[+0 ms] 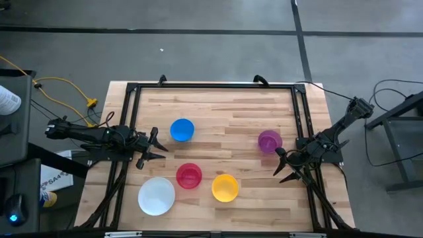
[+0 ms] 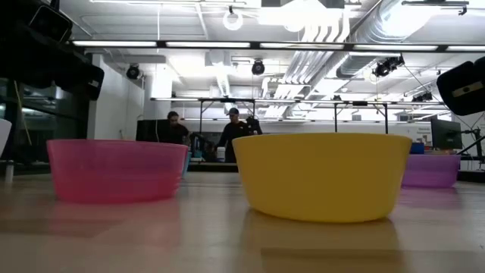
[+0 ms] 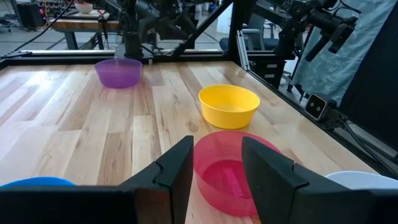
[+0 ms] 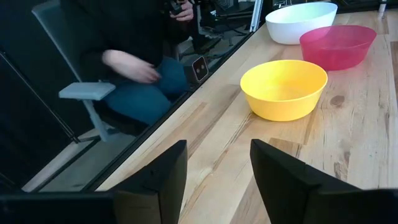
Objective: Nest bowls inside each other
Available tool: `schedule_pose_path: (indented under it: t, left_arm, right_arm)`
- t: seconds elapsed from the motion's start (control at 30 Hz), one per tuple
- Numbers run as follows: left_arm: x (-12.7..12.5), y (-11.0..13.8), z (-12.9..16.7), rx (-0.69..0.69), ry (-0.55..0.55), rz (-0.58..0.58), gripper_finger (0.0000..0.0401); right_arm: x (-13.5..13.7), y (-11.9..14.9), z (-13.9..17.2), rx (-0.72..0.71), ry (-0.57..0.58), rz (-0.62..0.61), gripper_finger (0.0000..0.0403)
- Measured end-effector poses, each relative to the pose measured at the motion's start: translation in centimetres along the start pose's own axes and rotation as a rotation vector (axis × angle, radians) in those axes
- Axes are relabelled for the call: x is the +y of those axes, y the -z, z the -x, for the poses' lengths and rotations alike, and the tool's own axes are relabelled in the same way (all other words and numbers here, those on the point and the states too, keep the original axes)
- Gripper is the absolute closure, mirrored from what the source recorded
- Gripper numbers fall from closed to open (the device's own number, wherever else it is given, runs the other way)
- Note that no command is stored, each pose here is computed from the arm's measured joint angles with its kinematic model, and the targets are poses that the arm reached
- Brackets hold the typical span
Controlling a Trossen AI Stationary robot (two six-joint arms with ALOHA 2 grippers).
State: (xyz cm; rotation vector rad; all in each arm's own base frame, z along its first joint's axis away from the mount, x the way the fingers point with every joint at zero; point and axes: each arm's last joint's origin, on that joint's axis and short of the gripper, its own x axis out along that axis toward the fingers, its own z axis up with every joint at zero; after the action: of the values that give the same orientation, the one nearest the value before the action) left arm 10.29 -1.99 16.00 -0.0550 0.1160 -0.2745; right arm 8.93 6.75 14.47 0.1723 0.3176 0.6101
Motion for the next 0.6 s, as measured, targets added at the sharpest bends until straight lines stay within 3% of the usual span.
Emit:
schedule_pose_path:
  t: [0.17,0.6]
  left_arm:
    - [0.16,-0.02,0.01,-0.005,-0.055,0.001,0.0265]
    - [0.19,0.06,0.01,0.003,-0.063,0.025,0.0265]
  right_arm:
    - [0.0,0.0,0.0,0.0,0.0,0.0,0.0233]
    - [0.0,0.0,0.0,0.0,0.0,0.0,0.0233]
